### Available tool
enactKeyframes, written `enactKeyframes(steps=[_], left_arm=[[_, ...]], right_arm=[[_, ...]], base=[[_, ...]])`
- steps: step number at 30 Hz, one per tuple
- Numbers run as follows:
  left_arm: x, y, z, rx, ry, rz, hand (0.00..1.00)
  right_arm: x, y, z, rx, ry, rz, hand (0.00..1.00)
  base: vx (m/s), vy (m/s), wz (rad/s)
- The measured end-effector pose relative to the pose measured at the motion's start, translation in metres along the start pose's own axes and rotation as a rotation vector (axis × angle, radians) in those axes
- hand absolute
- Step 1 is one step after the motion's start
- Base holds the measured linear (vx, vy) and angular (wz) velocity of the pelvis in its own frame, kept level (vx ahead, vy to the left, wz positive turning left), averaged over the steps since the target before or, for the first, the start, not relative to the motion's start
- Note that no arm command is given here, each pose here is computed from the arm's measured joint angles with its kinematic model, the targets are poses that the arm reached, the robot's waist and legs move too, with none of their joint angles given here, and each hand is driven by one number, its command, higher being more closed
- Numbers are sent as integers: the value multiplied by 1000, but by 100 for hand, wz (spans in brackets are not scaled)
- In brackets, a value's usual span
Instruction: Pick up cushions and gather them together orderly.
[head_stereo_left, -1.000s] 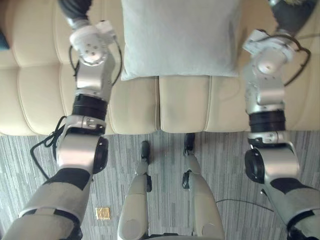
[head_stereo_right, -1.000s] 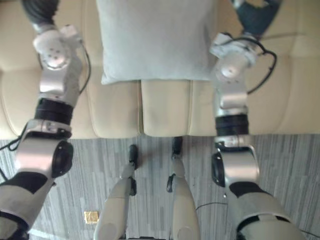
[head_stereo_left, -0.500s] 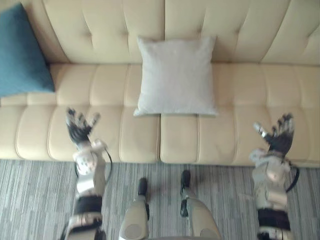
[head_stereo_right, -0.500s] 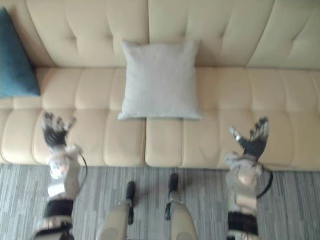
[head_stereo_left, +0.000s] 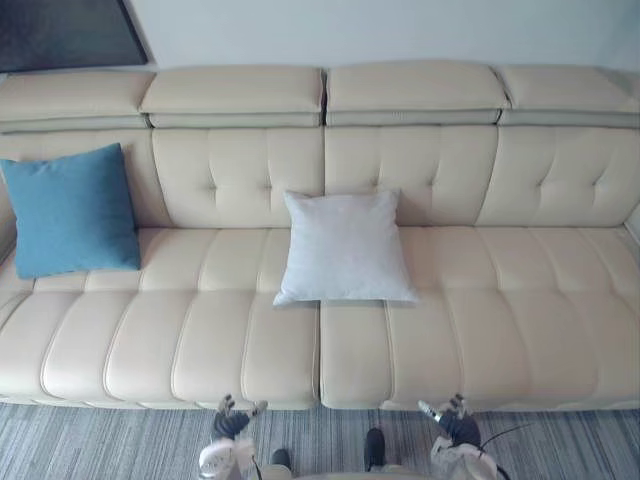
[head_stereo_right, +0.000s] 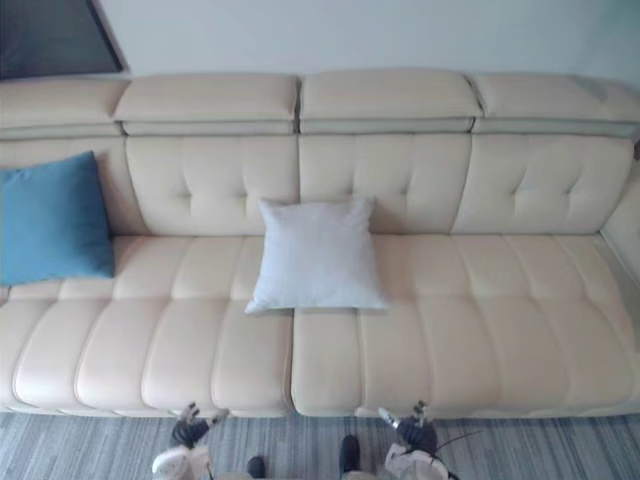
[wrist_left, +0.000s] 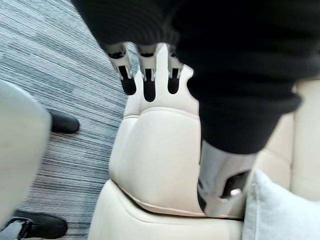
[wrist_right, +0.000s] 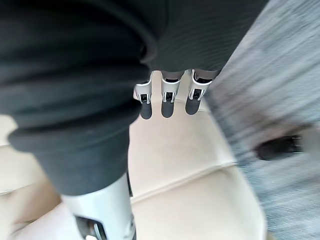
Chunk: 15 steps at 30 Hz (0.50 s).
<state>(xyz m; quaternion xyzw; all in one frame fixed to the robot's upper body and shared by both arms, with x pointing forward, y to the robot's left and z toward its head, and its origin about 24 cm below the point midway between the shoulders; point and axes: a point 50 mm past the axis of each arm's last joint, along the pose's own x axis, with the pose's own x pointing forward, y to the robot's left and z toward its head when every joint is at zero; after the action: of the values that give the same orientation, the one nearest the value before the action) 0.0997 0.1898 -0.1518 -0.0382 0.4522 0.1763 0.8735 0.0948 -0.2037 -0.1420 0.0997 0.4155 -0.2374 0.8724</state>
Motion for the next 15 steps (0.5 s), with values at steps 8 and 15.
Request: enactKeyframes(steps=[8, 15], left_arm=[[2, 8, -12, 77, 75, 12, 0], [2, 7, -13, 65, 87, 14, 0]], right_arm=[[6, -10, -21, 21, 161, -54, 0], [6, -7, -22, -28, 179, -48, 0]], base=[[13, 2, 0], [-12, 2, -11]])
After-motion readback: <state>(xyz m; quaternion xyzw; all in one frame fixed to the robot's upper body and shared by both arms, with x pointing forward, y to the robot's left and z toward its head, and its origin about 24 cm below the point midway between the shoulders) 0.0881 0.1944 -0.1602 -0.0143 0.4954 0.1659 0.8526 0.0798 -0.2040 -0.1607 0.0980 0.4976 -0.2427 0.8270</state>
